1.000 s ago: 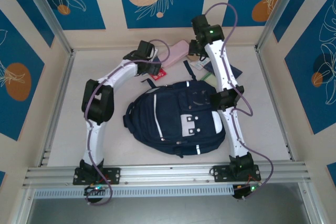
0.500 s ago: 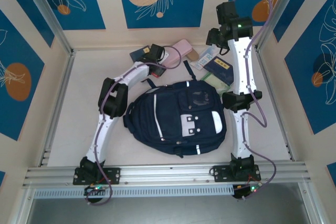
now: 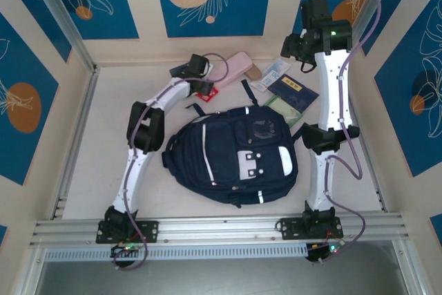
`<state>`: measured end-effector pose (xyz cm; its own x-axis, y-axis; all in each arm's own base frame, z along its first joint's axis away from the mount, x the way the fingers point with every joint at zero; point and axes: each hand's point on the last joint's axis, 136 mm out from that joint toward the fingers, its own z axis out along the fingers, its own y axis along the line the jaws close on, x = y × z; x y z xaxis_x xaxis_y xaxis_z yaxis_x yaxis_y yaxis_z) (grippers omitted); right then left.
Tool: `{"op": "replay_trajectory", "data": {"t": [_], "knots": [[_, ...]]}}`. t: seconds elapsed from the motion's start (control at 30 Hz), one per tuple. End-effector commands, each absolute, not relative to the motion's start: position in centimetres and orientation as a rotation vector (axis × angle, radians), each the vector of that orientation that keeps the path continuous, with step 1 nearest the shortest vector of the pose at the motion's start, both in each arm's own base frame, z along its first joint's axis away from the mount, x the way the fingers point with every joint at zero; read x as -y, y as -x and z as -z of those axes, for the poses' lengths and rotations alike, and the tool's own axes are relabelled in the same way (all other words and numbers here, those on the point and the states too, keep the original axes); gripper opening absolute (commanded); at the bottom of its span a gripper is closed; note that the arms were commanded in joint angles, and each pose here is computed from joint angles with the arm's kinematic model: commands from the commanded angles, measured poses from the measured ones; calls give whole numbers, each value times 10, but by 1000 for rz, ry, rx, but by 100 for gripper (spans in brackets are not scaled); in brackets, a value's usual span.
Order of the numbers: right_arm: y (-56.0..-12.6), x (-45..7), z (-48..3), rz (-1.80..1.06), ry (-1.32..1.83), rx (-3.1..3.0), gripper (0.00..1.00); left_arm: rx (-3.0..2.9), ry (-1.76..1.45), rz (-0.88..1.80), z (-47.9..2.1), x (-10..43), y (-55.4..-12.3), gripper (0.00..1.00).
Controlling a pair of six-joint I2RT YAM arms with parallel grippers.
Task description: Pack books, pencil case, and school supplies into a backpack
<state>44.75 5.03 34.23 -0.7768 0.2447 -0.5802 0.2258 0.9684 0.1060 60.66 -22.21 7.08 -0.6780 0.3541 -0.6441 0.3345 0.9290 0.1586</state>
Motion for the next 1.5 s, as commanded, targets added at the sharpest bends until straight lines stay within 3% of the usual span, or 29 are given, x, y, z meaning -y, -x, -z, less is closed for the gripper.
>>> {"op": "replay_trajectory", "data": {"t": [0.0, 0.23, 0.4, 0.53, 0.8, 1.13, 1.47], "knots": [[-398, -42, -329, 120, -334, -2642, 67, -2344, -253, 137, -118, 214, -622, 61], [-351, -29, -312, 233, -355, -2728, 68, -2398, -107, 376, -117, 214, -631, 55], [-312, -31, -282, 20, -413, -2726, 67, -2359, 40, 410, -118, 199, -647, 52], [-290, -42, -259, -109, -431, -2766, 66, -2377, 194, 469, -95, 183, -658, 41], [-275, -52, -256, -177, -370, -2764, 63, -2550, 470, 443, -28, 161, -637, 45], [-286, -73, -271, -191, -228, -2678, 62, -2839, 642, 181, 12, 123, -545, 46], [-303, -171, -260, -365, 105, -2704, 61, -2953, 840, 299, 24, 111, -377, 41]]}}
